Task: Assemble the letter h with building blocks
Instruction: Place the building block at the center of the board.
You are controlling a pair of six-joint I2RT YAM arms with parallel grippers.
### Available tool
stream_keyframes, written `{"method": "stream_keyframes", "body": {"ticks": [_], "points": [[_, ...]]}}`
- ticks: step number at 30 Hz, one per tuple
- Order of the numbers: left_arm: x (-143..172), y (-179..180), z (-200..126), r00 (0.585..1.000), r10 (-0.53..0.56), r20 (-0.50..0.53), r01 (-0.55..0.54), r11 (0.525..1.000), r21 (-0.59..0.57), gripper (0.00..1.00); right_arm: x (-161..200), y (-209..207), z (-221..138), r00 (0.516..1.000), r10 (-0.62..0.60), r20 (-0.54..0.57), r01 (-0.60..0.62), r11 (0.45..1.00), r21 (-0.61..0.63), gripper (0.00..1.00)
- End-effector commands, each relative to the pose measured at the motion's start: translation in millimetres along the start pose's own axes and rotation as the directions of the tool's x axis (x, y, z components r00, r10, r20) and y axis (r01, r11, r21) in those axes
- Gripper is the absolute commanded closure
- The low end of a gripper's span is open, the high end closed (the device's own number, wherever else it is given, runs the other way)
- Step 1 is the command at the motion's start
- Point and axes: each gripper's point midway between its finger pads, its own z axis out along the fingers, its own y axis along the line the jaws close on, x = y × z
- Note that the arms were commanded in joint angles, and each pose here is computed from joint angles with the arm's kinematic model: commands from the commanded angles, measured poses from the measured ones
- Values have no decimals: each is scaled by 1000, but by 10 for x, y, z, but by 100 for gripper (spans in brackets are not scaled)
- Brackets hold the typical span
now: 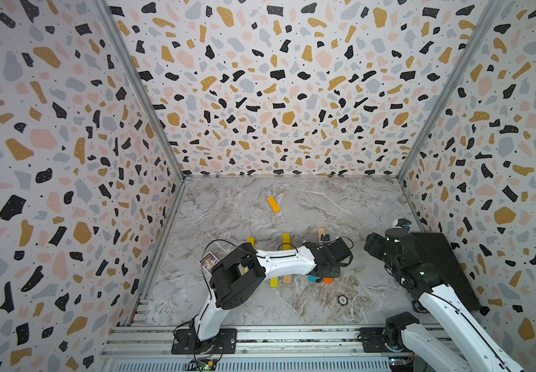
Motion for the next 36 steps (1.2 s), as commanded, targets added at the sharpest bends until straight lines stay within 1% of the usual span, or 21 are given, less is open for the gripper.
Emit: {"method": "stream_keyframes", "body": {"ticks": [1,5,13,19,27,36], "points": [[-4,111,-45,999,-29,24,31,995,-92,83,-81,-33,-79,1000,-6,22,6,1000,18,21],[-18,199,-9,999,-34,35,39,988,-150,84,-93,-15,-106,1000,-2,28,2,1000,2,21],[-88,215,32,999,-18,48,28,979,-204,85,-77,6,-104,1000,4,20,-3,1000,-10,21],[-126,186,99,999,-1,51,12,976,-219,87,-74,17,-109,1000,5,19,-5,1000,-18,20],[-157,169,138,999,11,53,2,972,-233,87,-76,26,-115,1000,8,18,-7,1000,-23,20],[-205,188,193,998,6,63,10,969,-246,87,-77,37,-111,1000,10,18,-10,1000,-28,20]]}}
